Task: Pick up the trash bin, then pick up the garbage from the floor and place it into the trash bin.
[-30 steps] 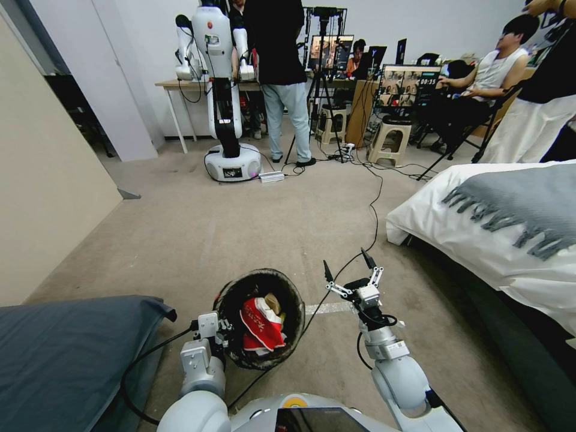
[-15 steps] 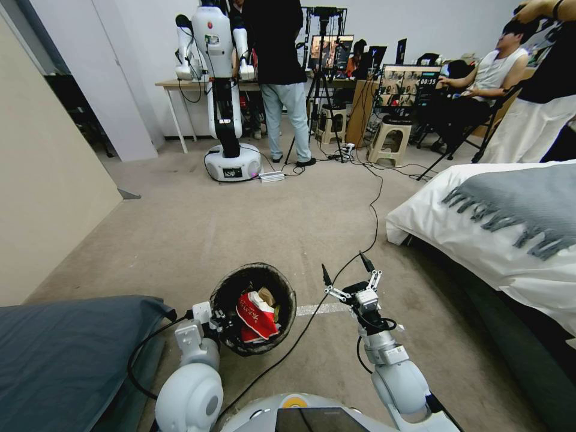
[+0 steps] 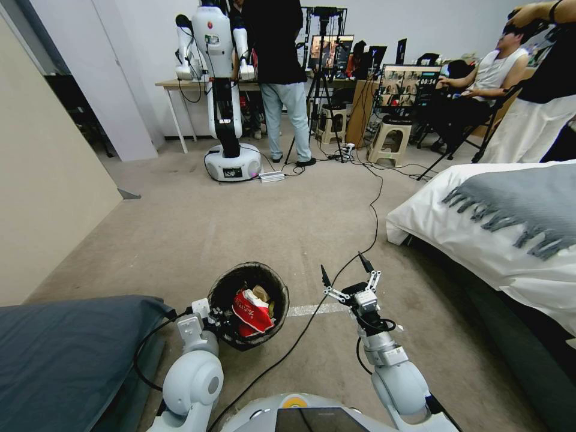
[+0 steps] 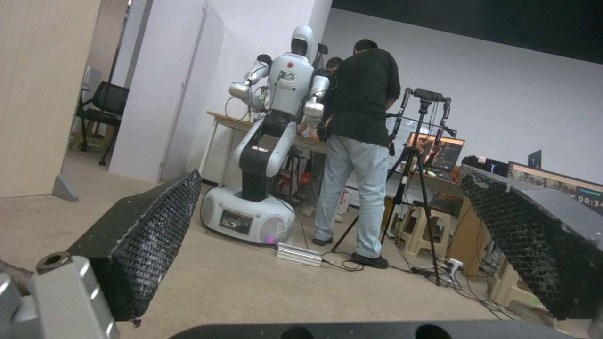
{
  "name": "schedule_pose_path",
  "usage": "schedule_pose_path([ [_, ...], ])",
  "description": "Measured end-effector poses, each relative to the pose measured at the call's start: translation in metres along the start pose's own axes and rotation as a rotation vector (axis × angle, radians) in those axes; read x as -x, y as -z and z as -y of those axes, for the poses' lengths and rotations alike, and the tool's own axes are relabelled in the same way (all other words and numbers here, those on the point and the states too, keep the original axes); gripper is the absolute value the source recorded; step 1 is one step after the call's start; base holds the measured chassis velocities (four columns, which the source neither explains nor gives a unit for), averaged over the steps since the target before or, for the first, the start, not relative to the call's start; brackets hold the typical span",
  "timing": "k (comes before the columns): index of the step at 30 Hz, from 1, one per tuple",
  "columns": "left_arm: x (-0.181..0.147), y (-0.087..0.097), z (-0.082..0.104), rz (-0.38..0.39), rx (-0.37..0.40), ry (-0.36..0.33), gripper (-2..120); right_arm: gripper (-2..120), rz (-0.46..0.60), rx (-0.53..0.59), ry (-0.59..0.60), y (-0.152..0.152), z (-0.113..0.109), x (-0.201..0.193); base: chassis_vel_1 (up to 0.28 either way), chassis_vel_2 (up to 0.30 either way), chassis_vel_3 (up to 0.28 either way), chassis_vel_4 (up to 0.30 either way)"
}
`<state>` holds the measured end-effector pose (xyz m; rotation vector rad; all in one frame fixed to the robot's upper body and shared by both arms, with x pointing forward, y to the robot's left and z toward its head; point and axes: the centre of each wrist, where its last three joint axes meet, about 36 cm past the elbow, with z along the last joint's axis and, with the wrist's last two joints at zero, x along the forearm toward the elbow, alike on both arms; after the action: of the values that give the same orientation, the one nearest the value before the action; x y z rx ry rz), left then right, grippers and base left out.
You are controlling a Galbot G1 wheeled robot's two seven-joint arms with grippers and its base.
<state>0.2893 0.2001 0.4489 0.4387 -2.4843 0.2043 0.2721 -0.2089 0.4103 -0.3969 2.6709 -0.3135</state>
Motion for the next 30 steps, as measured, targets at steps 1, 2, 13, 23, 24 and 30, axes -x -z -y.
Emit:
schedule_pose_path([
  [1,0.003,-0.002,0.0,-0.008,-0.002,0.006,1,100,0.0,0.0,0.001,0.0,0.0,0.0,0.0,0.0,0.0,0.0],
  [2,0.003,-0.002,0.0,-0.008,-0.002,0.006,1,100,0.0,0.0,0.001,0.0,0.0,0.0,0.0,0.0,0.0,0.0],
  [13,0.02,-0.008,0.0,-0.057,-0.018,0.023,10,100,0.005,0.0,0.014,0.0,-0.003,-0.001,0.0,0.0,0.0,0.0],
  [23,0.025,-0.009,0.003,-0.077,-0.027,0.018,26,100,0.002,-0.003,0.02,-0.001,-0.004,-0.003,0.0,0.0,0.0,0.0],
  [24,0.025,-0.009,0.003,-0.078,-0.028,0.016,30,100,0.003,-0.004,0.021,-0.001,-0.004,-0.003,0.0,0.0,0.0,0.0],
  [30,0.023,-0.004,0.002,-0.067,-0.035,0.008,46,100,0.003,-0.005,0.025,-0.002,-0.006,-0.003,0.0,0.0,0.0,0.0],
])
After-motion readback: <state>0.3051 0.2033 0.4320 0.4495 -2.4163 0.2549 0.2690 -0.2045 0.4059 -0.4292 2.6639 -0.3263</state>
